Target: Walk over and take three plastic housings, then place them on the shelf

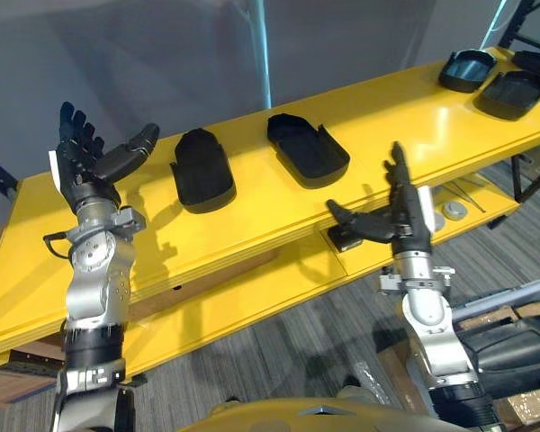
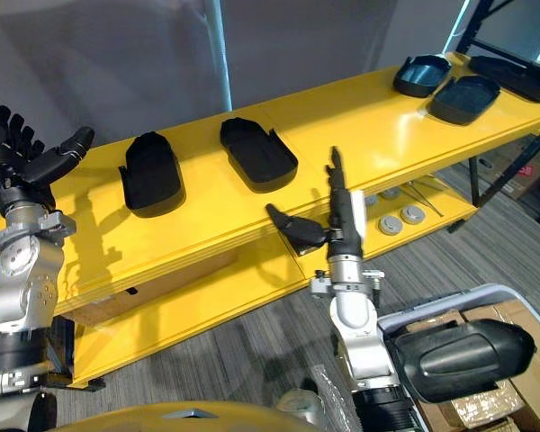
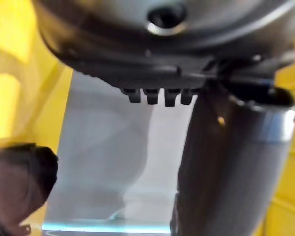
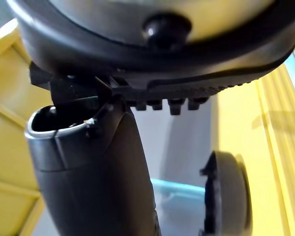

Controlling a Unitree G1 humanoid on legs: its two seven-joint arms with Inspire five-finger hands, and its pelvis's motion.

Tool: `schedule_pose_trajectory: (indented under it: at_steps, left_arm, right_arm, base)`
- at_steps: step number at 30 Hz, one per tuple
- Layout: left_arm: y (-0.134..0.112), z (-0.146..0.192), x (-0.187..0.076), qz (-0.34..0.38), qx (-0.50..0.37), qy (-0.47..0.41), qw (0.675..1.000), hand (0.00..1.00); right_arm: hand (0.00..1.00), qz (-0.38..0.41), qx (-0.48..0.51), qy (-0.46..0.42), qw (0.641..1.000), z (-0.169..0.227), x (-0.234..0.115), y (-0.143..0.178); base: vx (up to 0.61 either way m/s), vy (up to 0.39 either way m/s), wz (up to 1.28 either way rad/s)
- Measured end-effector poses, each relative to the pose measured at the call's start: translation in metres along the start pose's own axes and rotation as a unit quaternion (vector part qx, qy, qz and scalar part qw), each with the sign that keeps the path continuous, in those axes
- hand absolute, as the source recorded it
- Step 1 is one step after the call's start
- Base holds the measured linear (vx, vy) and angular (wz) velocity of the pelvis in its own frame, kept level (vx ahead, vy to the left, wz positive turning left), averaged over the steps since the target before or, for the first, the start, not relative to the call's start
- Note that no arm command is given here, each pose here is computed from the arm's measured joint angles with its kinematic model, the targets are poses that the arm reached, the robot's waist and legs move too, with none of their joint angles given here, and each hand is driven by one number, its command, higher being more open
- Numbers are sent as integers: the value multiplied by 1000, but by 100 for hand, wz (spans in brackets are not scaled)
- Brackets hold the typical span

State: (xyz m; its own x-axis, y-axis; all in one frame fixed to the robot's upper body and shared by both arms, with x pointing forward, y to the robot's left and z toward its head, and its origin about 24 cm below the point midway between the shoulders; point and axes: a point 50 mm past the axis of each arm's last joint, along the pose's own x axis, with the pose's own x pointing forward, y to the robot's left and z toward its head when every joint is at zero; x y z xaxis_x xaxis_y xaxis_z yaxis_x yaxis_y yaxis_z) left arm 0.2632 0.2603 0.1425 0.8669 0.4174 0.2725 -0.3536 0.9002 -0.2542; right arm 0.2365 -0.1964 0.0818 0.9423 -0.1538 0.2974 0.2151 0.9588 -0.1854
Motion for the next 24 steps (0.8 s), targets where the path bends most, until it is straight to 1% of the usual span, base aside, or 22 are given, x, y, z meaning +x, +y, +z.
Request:
schedule_pose_trajectory:
  at_steps: [2,4,7,10,12,17,20,22,24]
  left_arm:
    - [-1,4,-15,-19,-34,-20,999,100]
    - [-5,14,-33,-50,-95,-58,993,100]
    - [-9,25,-47,-68,-127,-105,984,100]
    - [-8,31,-58,-78,-139,-142,977,100]
    - [-7,29,-63,-82,-138,-143,977,100]
    - [-19,15,-71,-98,-156,-110,977,100]
    - [-26,10,-73,-119,-163,-96,975,100]
    - [-32,7,-74,-132,-169,-88,973,100]
    - [-32,7,-74,-132,-177,-85,972,100]
  right_arm:
    - [100,-24,-15,-5,1000,1,2,-10]
    - [100,-46,-30,-8,998,1,3,-20]
    - [100,-65,-36,-9,997,1,4,-30]
    - [100,-80,-43,-10,996,2,4,-39]
    - [100,-79,-50,-11,996,2,5,-42]
    - [100,-57,-73,4,996,-7,12,-41]
    - [100,-60,-79,11,995,-12,24,-40]
    - [100,-57,-108,3,993,-10,36,-43]
    - [100,-58,-112,-2,992,-7,45,-42]
  base:
    - [7,1,4]
    - [0,0,0]
    - [0,0,0]
    - [0,0,0]
    - [0,0,0]
    - [-16,2,4]
    - [-16,0,11]
    - [7,-3,16]
    - [24,-4,9]
